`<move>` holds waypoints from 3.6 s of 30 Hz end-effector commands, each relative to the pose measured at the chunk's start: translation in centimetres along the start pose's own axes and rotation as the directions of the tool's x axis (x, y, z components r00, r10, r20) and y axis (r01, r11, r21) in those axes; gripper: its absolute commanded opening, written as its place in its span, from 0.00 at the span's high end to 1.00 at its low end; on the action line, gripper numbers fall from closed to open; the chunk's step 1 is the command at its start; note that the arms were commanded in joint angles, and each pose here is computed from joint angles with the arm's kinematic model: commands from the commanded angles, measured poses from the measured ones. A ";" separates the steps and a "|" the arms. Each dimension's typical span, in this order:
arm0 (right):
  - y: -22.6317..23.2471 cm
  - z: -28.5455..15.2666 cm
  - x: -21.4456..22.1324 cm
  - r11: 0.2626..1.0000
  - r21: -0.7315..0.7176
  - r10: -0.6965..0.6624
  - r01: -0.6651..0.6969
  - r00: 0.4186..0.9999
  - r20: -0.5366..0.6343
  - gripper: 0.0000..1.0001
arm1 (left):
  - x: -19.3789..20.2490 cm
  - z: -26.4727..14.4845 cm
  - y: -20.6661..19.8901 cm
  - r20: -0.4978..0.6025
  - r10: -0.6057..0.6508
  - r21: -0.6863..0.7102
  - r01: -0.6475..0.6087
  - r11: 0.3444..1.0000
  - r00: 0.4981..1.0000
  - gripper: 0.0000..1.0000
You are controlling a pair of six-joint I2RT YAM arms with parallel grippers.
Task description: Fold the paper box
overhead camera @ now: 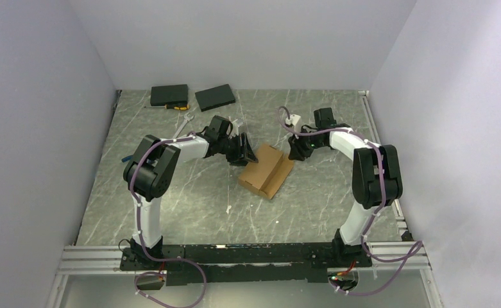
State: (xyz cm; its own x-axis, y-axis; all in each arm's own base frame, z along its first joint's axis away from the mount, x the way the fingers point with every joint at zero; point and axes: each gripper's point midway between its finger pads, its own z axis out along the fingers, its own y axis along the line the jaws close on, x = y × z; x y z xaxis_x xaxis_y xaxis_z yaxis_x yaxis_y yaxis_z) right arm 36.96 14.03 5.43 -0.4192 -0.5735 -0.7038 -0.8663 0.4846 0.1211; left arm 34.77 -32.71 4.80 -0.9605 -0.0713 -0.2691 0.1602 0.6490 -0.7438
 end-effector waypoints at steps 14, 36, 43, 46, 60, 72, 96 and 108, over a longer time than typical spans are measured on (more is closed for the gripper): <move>-1.5 -0.9 -0.3 0.994 0.016 0.105 -0.106 0.994 0.041 0.61 | 1.0 0.2 2.5 -0.024 -0.008 -0.076 0.006 0.997 1.000 0.43; -1.0 0.8 -0.3 0.989 -0.043 0.145 -0.143 0.989 0.042 0.69 | 1.2 0.3 2.6 -0.023 -0.010 -0.069 0.009 0.998 1.000 0.43; -0.4 0.8 -0.9 0.999 -0.006 0.048 -0.048 0.997 0.056 1.00 | 1.2 0.3 2.4 -0.021 -0.009 -0.060 0.008 0.998 1.000 0.43; 0.0 0.7 -1.1 1.000 0.010 0.005 -0.006 0.998 0.056 1.00 | 1.1 0.3 2.2 -0.023 -0.004 -0.052 0.003 0.999 1.000 0.43; 1.0 1.7 -2.2 0.993 0.046 -0.107 0.107 0.994 -0.014 1.00 | 1.2 0.4 1.9 -0.071 0.035 -0.039 -0.038 0.999 0.997 0.44; 1.1 2.1 -4.1 0.989 0.013 -0.147 0.148 0.988 -0.034 1.00 | 2.2 1.5 2.0 -0.209 0.109 -0.012 -0.114 0.993 0.972 0.45; 1.2 3.7 -4.6 0.998 -0.062 -0.017 0.015 0.999 -0.045 0.92 | 2.1 1.9 2.0 -0.230 0.112 -0.014 -0.118 0.993 0.967 0.44; 1.2 0.5 -4.6 0.997 -0.065 0.041 -0.041 0.999 0.009 0.74 | 1.6 1.4 2.4 -0.205 0.081 -0.031 -0.090 0.995 0.975 0.44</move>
State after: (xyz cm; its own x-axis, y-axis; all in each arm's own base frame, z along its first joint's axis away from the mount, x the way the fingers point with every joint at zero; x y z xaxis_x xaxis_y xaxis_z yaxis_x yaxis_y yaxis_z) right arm 38.11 16.82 5.38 -0.4878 -0.5957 -0.6381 -0.8502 0.4901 0.1924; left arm 34.89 -33.37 4.41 -0.9641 0.1366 -0.2276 0.2636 0.5944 -0.7597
